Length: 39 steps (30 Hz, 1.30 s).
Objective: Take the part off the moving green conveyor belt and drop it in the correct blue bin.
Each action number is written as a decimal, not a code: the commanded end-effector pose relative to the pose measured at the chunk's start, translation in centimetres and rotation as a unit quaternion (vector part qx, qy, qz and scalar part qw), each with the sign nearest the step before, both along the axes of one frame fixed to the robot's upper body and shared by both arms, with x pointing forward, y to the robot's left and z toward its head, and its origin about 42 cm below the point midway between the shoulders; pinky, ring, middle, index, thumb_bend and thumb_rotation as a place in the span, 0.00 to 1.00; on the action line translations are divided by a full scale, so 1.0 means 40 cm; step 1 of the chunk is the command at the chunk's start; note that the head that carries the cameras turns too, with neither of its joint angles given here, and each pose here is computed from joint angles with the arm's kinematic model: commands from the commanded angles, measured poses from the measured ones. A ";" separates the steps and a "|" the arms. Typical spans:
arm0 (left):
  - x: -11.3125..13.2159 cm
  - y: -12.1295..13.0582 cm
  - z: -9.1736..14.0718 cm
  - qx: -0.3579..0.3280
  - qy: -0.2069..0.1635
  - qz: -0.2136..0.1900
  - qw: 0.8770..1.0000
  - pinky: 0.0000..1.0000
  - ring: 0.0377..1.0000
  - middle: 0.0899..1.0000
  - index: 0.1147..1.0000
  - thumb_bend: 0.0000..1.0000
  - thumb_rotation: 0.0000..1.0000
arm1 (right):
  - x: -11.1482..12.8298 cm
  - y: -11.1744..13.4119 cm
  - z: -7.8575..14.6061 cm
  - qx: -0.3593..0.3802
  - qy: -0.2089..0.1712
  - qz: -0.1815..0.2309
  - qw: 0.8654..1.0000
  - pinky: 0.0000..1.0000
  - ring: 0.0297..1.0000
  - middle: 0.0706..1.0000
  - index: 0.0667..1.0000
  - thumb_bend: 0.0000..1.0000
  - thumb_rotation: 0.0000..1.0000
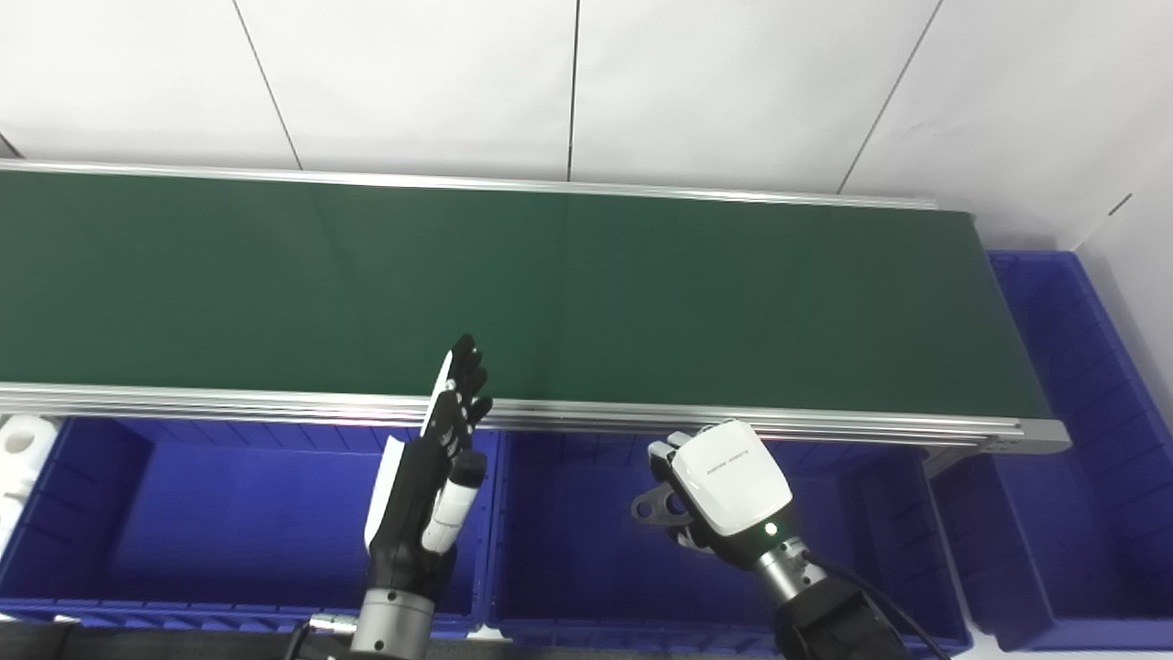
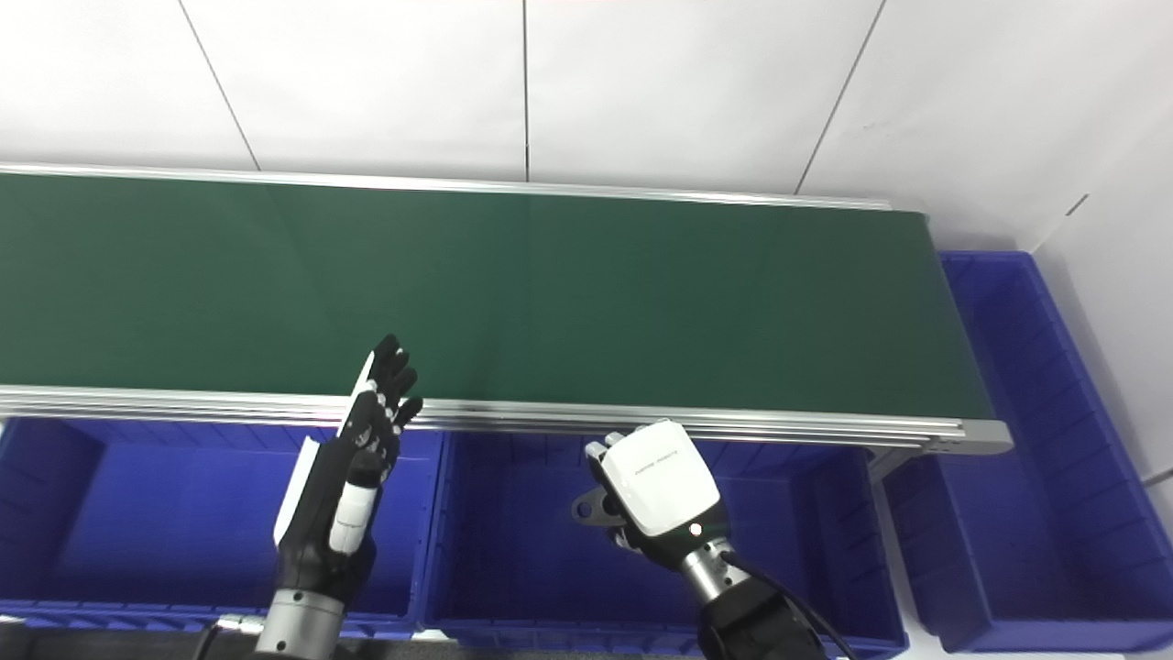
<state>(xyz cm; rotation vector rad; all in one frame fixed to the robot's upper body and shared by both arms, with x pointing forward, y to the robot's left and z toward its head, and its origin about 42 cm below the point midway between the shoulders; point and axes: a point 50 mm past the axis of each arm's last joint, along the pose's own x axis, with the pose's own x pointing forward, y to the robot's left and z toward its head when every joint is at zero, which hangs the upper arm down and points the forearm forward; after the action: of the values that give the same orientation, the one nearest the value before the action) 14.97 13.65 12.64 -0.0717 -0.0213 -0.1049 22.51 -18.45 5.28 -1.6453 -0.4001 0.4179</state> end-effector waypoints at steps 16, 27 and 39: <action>0.005 -0.023 0.033 -0.014 -0.021 -0.002 1.000 0.92 0.98 1.00 1.00 0.81 0.95 | 0.001 0.006 0.001 -0.049 0.043 -0.034 0.997 0.54 0.66 0.76 0.83 1.00 0.66; 0.006 -0.022 0.027 -0.012 -0.022 -0.003 1.000 0.92 0.97 1.00 1.00 0.80 0.95 | 0.000 0.004 0.025 -0.021 0.041 -0.029 0.999 0.57 0.69 0.78 0.88 1.00 0.70; 0.012 -0.017 0.001 -0.027 -0.022 0.012 0.999 0.95 0.98 1.00 1.00 0.80 0.91 | -0.045 -0.023 0.217 0.326 0.099 -0.115 0.933 0.54 0.68 0.78 0.83 0.97 0.73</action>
<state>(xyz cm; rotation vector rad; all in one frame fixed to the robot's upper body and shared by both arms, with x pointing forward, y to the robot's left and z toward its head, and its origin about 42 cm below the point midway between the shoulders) 15.02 13.71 11.54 -0.0813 0.0145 -0.0952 21.33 -19.35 12.32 -1.1214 -0.1625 0.2567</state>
